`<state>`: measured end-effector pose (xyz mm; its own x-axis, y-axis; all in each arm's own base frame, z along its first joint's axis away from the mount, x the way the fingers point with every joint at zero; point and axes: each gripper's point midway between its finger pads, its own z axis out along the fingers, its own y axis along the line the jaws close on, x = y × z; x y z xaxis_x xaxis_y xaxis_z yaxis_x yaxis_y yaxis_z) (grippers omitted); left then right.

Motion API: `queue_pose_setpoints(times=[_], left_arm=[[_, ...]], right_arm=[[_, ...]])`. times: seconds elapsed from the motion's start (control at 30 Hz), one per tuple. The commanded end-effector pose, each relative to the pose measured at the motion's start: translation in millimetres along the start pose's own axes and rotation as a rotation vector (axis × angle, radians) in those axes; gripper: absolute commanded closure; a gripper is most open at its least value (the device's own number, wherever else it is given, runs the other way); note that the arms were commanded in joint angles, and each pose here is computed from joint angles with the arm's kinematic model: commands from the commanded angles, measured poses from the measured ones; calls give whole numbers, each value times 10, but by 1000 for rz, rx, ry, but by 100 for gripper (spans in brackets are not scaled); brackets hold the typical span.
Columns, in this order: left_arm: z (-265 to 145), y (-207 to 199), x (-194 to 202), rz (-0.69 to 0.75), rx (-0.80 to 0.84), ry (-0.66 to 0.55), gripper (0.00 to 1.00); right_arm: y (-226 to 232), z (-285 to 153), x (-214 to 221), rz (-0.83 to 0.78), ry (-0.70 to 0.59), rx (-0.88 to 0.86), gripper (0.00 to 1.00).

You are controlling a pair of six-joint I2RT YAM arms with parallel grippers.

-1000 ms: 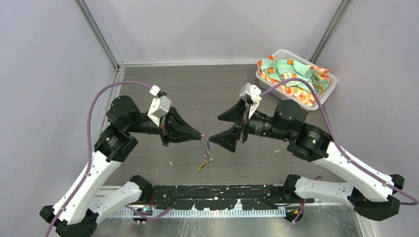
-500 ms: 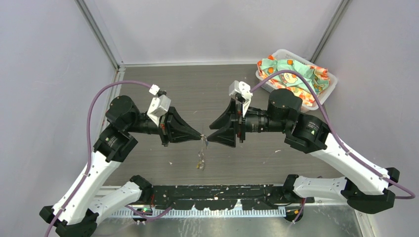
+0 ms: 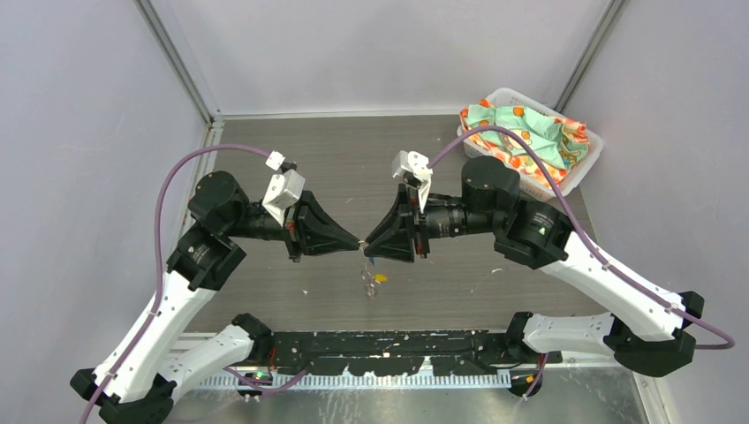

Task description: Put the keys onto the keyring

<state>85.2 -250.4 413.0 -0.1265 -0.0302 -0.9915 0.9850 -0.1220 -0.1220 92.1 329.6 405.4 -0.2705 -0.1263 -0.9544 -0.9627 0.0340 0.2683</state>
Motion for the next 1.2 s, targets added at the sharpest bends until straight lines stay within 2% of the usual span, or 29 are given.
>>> queue_pose_setpoints(times=[0.0,0.33,0.37,0.43,0.63,0.77,0.87,1.0,1.1,1.17], left_arm=[[-21,-75,-193,71,3,-41,100],[-25,-67,-166,75,-3,-39,100],[-27,-64,-169,76,-5,-39,100],[-25,-56,-167,75,-9,-40,100],[-34,-20,-80,77,-23,-17,100],[-46,-12,26,74,-15,30,71],[-56,-26,86,80,18,93,59],[-65,-42,175,47,55,161,52],[-52,-23,170,28,62,177,53],[-46,-6,194,13,68,193,57]], right_arm=[[108,13,-201,-21,-50,-51,68],[123,-4,-223,-21,-72,-53,84],[126,-4,-217,-20,-71,-55,86],[128,-12,-218,-21,-73,-54,98],[93,-35,-158,6,-29,-25,99],[63,-48,-56,37,59,0,99],[23,-18,46,77,150,12,99],[1,14,127,112,233,22,99],[9,35,141,109,259,20,99],[9,50,144,108,268,22,99]])
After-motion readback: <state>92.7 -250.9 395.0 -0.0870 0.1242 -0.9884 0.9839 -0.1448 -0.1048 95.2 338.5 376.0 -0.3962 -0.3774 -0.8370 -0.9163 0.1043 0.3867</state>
